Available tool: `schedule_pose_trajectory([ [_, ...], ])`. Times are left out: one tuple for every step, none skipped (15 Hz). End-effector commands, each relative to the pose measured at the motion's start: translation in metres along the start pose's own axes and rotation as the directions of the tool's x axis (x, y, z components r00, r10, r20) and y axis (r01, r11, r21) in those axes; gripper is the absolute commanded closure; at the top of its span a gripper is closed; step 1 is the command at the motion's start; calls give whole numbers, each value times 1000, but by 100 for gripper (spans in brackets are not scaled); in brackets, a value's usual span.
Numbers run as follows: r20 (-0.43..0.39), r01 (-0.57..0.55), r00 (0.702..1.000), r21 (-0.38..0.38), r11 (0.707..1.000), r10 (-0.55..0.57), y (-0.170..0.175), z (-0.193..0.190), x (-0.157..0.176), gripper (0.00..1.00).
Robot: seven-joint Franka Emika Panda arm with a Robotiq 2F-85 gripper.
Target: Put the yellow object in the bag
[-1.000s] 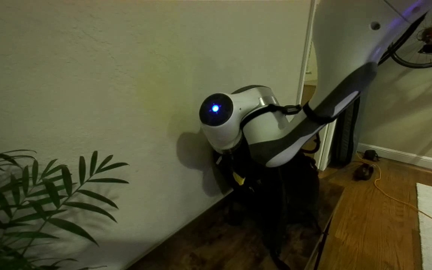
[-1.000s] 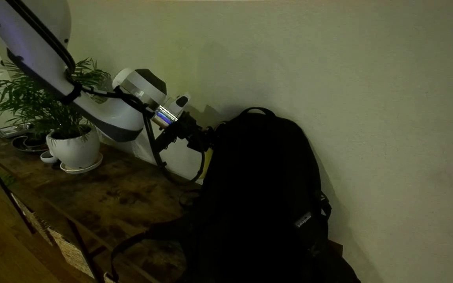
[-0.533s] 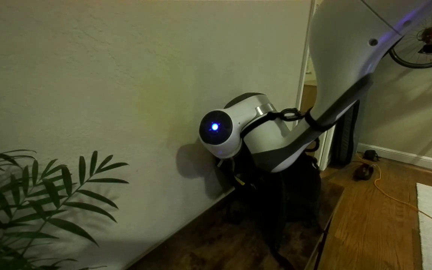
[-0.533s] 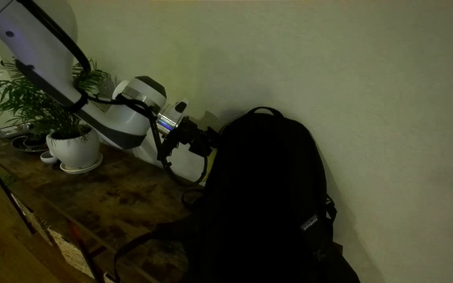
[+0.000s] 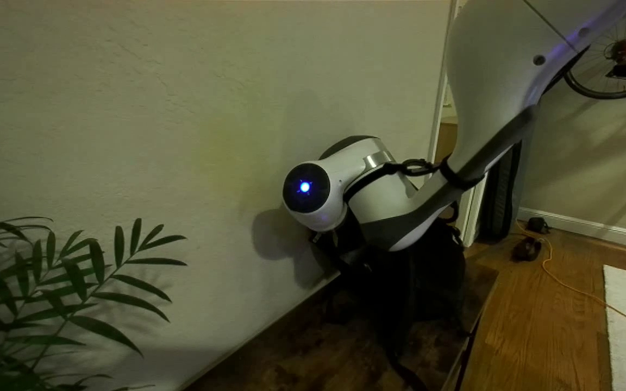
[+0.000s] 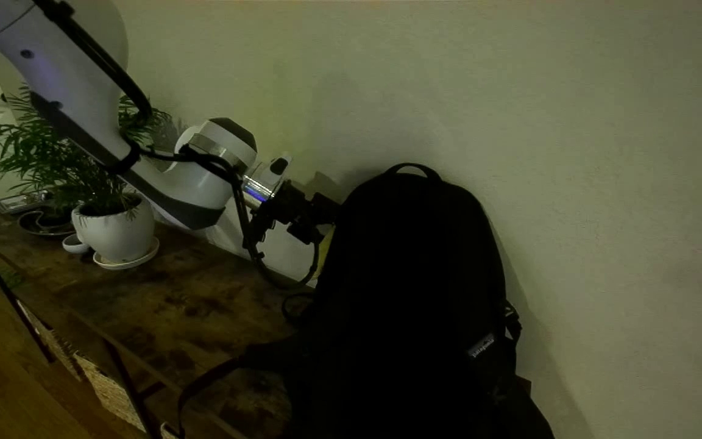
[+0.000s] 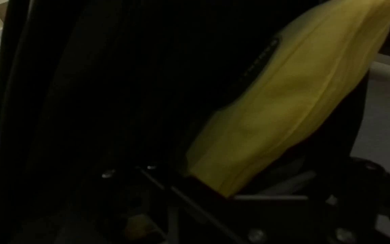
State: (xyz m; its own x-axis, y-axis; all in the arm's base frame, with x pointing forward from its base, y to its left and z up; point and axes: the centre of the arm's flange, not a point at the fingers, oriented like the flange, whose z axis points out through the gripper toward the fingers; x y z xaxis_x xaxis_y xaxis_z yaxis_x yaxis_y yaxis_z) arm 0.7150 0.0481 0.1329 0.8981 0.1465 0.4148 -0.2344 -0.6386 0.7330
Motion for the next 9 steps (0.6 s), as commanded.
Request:
schedule_pose_trajectory([
  [71,44,997,-37,998,-41,18,-12,16,0],
  [84,68,994,-54,996,-63,20,-13,18,0],
  [97,89,992,-73,993,-82,24,-12,22,0],
  [107,102,990,-80,992,-93,26,-13,25,0],
  [113,113,988,-87,990,-103,28,-15,27,0],
  [116,124,987,-90,988,-113,29,-17,30,0],
  [117,135,985,-90,987,-124,29,-18,32,0],
  [119,142,984,-89,986,-131,30,-20,34,0],
  [124,147,983,-76,986,-137,31,-23,36,0],
])
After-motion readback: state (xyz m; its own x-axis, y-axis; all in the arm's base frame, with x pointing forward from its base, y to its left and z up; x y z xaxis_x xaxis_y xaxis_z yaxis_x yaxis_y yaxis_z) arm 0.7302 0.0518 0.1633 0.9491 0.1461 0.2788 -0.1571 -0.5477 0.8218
